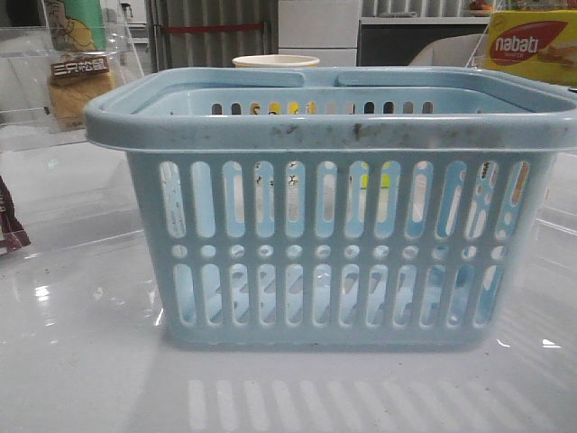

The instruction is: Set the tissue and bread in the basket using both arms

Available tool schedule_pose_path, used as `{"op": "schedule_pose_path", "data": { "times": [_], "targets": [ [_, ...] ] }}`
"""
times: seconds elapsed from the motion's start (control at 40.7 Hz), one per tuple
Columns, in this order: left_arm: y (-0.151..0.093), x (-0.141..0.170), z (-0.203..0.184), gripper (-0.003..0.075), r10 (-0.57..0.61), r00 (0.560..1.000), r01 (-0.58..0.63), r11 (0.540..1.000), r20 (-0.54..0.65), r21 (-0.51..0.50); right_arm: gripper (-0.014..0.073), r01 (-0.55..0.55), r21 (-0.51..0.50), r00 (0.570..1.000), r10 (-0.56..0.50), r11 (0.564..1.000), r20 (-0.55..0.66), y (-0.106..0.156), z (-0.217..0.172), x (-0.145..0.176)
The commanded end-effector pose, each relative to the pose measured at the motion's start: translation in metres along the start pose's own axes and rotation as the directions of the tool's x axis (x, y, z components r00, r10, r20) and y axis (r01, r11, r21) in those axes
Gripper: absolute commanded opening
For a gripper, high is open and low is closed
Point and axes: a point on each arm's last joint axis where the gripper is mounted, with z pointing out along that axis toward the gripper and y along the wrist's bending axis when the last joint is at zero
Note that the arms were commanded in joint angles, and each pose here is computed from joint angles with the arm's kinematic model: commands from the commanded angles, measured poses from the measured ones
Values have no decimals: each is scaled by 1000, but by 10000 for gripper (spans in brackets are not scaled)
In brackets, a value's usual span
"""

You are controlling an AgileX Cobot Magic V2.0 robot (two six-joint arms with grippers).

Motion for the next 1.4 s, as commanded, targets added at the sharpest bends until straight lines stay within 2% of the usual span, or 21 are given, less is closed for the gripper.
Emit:
{"op": "schedule_pose_path", "data": {
  "times": [0.0, 0.393, 0.761, 1.277, 1.375],
  "targets": [
    [0, -15, -3, 509, -9, 995, 9, 1000, 98, 0, 540, 27, 34, 992, -31, 999, 123, -6, -10, -21],
    [0, -15, -3, 509, -10, 995, 10, 1000, 98, 1, 540, 54, 46, 988, -60, 998, 141, -5, 24, -32],
    [0, -15, -3, 509, -15, 995, 14, 1000, 98, 4, 540, 76, 55, 968, -87, 996, 234, -4, 30, -40],
    [0, -15, -3, 509, -16, 995, 16, 1000, 98, 5, 539, 92, 52, 981, -99, 994, 165, -2, 58, -31],
    [0, -15, -3, 509, -16, 995, 16, 1000, 98, 5, 484, 93, 52, 982, -100, 994, 162, -2, 60, -31]
  ]
}}
